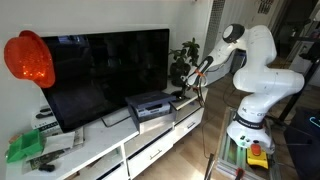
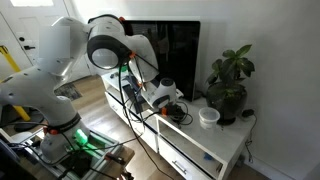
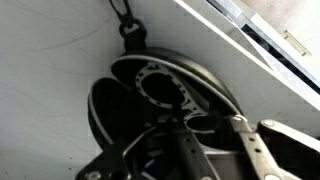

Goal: Move the spectacle case to the top of the television stand then put the white glasses on the stand

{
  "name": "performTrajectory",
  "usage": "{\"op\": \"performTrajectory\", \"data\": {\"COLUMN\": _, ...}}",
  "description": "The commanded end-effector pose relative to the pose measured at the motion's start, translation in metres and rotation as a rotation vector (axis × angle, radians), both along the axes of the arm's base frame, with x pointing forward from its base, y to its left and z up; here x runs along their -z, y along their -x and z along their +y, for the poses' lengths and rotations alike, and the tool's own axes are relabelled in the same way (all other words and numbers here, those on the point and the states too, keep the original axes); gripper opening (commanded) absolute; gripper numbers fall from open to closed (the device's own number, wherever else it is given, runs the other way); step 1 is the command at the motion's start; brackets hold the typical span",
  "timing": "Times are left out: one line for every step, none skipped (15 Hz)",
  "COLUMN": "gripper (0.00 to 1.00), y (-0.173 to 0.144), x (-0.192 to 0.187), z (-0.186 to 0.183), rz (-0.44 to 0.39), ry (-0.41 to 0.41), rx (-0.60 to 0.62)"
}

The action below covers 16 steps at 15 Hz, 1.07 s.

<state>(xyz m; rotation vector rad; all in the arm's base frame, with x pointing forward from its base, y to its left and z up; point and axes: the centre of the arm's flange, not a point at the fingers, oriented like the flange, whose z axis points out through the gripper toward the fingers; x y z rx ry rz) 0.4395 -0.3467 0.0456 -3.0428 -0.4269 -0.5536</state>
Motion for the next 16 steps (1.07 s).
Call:
{"op": "performTrajectory", "data": {"gripper": 0.34, "y": -0.008, "x": 0.011, "z": -0.002, "rz": -0.013, "ry": 0.012, "rx": -0.036}}
{"op": "performTrajectory", "data": {"gripper": 0.34, "y": -0.009, "x": 0.011, "z": 0.0, "rz": -0.02, "ry": 0.019, "rx": -0.052}}
{"op": "performTrajectory", "data": {"gripper": 0.35, "y": -0.009, "x": 0.011, "z": 0.001, "rz": -0.026, "ry": 0.027, "rx": -0.067}}
{"op": "performTrajectory", "data": {"gripper": 0.35, "y": -0.009, "x": 0.012, "z": 0.003, "rz": -0.024, "ry": 0.033, "rx": -0.082}}
{"op": "performTrajectory", "data": {"gripper": 0.35, "y": -0.009, "x": 0.014, "z": 0.004, "rz": -0.026, "ry": 0.041, "rx": -0.101}}
{"op": "performTrajectory", "data": {"gripper": 0.35, "y": -0.009, "x": 0.015, "z": 0.004, "rz": -0.03, "ry": 0.046, "rx": -0.116}}
{"op": "performTrajectory", "data": {"gripper": 0.37, "y": -0.009, "x": 0.016, "z": 0.006, "rz": -0.034, "ry": 0.049, "rx": -0.13}}
{"op": "performTrajectory", "data": {"gripper": 0.41, "y": -0.009, "x": 0.017, "z": 0.007, "rz": -0.041, "ry": 0.056, "rx": -0.142}}
{"op": "performTrajectory", "data": {"gripper": 0.51, "y": -0.009, "x": 0.017, "z": 0.008, "rz": -0.047, "ry": 0.052, "rx": -0.153}}
{"op": "performTrajectory", "data": {"gripper": 0.52, "y": -0.009, "x": 0.017, "z": 0.009, "rz": -0.056, "ry": 0.055, "rx": -0.165}}
{"op": "performTrajectory", "data": {"gripper": 0.58, "y": -0.009, "x": 0.018, "z": 0.01, "rz": -0.058, "ry": 0.054, "rx": -0.176}}
{"op": "performTrajectory", "data": {"gripper": 0.58, "y": -0.01, "x": 0.02, "z": 0.011, "rz": -0.057, "ry": 0.05, "rx": -0.186}}
{"op": "performTrajectory", "data": {"gripper": 0.52, "y": -0.009, "x": 0.023, "z": 0.013, "rz": -0.06, "ry": 0.047, "rx": -0.199}}
{"op": "performTrajectory", "data": {"gripper": 0.41, "y": -0.01, "x": 0.024, "z": 0.014, "rz": -0.064, "ry": 0.047, "rx": -0.207}}
{"op": "performTrajectory", "data": {"gripper": 0.32, "y": -0.01, "x": 0.024, "z": 0.014, "rz": -0.066, "ry": 0.056, "rx": -0.211}}
{"op": "performTrajectory", "data": {"gripper": 0.26, "y": -0.01, "x": 0.024, "z": 0.014, "rz": -0.069, "ry": 0.059, "rx": -0.216}}
